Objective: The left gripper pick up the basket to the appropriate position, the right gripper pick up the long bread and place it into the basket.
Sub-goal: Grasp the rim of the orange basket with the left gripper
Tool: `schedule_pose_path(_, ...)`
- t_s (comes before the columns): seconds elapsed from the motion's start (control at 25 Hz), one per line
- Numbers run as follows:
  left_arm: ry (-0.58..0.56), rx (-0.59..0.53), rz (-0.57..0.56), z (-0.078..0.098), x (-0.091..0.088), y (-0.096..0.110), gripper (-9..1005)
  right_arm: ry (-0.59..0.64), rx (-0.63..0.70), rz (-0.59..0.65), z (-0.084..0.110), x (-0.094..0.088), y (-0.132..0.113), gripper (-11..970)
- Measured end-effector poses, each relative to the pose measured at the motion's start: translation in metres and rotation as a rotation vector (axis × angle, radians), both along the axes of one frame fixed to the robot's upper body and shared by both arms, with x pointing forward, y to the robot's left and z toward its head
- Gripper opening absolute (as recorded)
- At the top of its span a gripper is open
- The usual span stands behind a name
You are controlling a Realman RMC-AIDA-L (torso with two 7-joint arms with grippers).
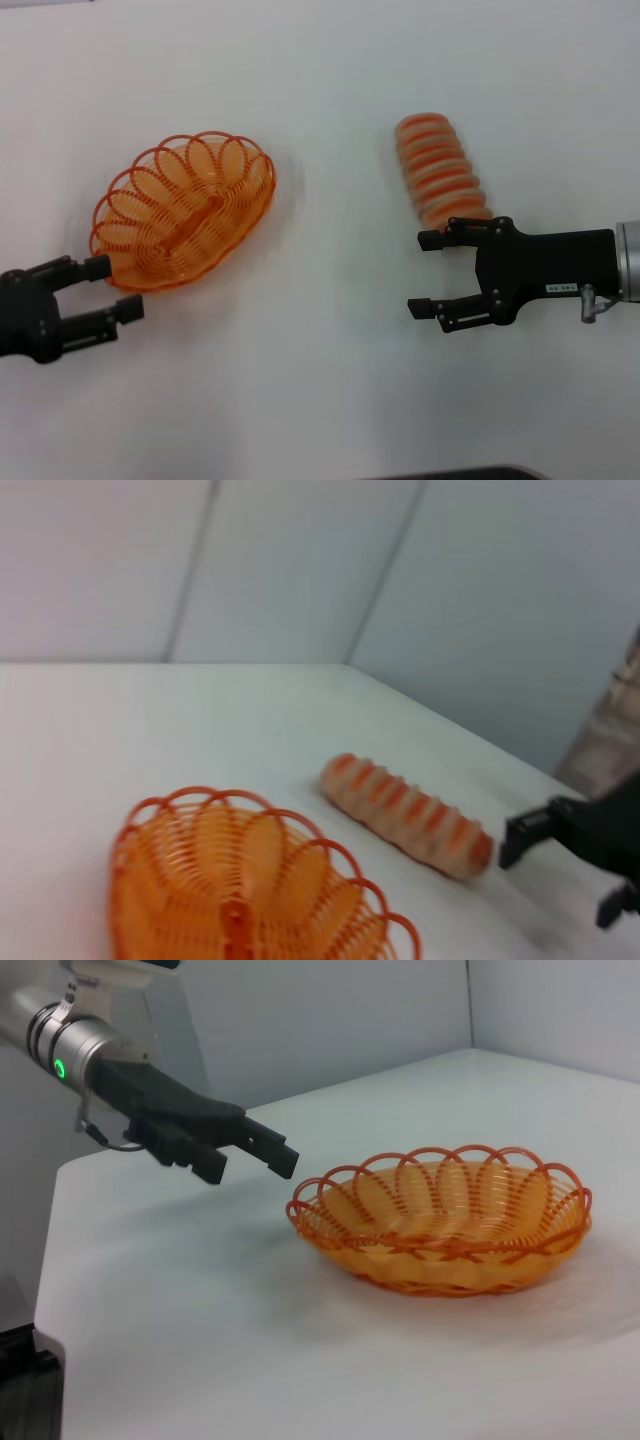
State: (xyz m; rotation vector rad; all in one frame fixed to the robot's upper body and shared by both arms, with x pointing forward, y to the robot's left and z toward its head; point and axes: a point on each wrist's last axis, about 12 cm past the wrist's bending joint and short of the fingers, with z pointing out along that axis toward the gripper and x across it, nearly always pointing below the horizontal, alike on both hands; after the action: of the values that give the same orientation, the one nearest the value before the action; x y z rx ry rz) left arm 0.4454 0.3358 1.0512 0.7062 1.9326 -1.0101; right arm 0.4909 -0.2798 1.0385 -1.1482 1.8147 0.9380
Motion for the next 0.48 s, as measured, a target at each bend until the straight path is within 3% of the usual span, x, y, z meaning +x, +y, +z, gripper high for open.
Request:
schedule_pose_path(0.32,0.224,-0.069,0.184,0.021,0.026,0.014,810,0.021,0.007,-0.03,0.004,0.007,0.0,928)
schedule_pose_path(0.48,0.358,-0.046,0.264,0.032,0.037,0.021,810,0.027,0.008,-0.035,0.005,0.009,0.0,928)
